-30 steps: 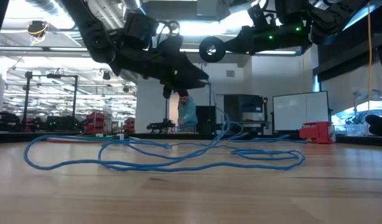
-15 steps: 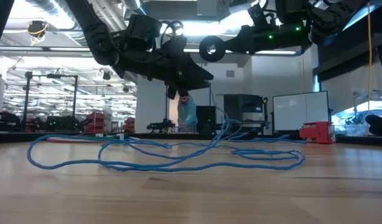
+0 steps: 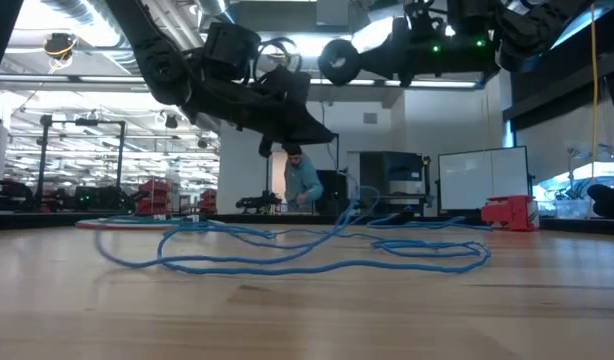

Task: Coil cords
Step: Coil the blue wire onto the spool

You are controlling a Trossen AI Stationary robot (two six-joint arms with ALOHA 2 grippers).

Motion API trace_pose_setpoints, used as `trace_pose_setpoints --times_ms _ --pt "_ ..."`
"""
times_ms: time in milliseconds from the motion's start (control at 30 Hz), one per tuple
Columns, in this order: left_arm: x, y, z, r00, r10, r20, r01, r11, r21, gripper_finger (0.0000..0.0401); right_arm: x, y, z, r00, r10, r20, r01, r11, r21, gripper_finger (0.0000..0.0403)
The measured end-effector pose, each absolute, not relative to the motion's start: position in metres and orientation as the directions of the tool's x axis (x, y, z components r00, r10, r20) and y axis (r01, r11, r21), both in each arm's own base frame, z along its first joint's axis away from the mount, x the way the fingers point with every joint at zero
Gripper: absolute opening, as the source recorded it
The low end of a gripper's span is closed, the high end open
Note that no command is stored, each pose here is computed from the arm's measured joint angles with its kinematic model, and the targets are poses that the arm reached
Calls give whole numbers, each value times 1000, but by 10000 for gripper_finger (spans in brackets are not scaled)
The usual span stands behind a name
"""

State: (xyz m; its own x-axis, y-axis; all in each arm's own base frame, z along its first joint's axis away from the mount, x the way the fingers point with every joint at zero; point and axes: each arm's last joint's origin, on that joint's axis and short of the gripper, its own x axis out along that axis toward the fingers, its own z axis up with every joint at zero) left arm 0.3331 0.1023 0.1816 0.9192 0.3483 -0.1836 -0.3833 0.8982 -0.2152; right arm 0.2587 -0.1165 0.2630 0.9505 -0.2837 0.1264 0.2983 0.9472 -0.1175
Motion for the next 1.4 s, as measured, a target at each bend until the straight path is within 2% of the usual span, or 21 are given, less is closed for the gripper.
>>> trace_pose_setpoints --times_ms 333,667,900,1000,1167,1400 --pt "356 96 187 929 337 -152 -365 902 -233 2 269 -99 263 952 -259 161 274 958 -83 3" --pt "369 87 192 951 278 -137 -304 922 -240 1 281 -102 243 909 -404 102 417 870 -264 3" --pt "367 84 199 954 270 -126 -294 926 -237 1 282 -102 240 911 -402 90 410 866 -287 3" --pt "367 84 201 955 271 -122 -293 930 -221 2 282 -102 239 920 -383 86 392 882 -261 3" --pt "365 88 199 948 289 -137 -313 925 -216 2 285 -100 246 945 -306 114 320 939 -127 3" --pt "366 88 201 949 290 -120 -310 925 -220 1 291 -103 236 939 -342 42 344 933 -109 3"
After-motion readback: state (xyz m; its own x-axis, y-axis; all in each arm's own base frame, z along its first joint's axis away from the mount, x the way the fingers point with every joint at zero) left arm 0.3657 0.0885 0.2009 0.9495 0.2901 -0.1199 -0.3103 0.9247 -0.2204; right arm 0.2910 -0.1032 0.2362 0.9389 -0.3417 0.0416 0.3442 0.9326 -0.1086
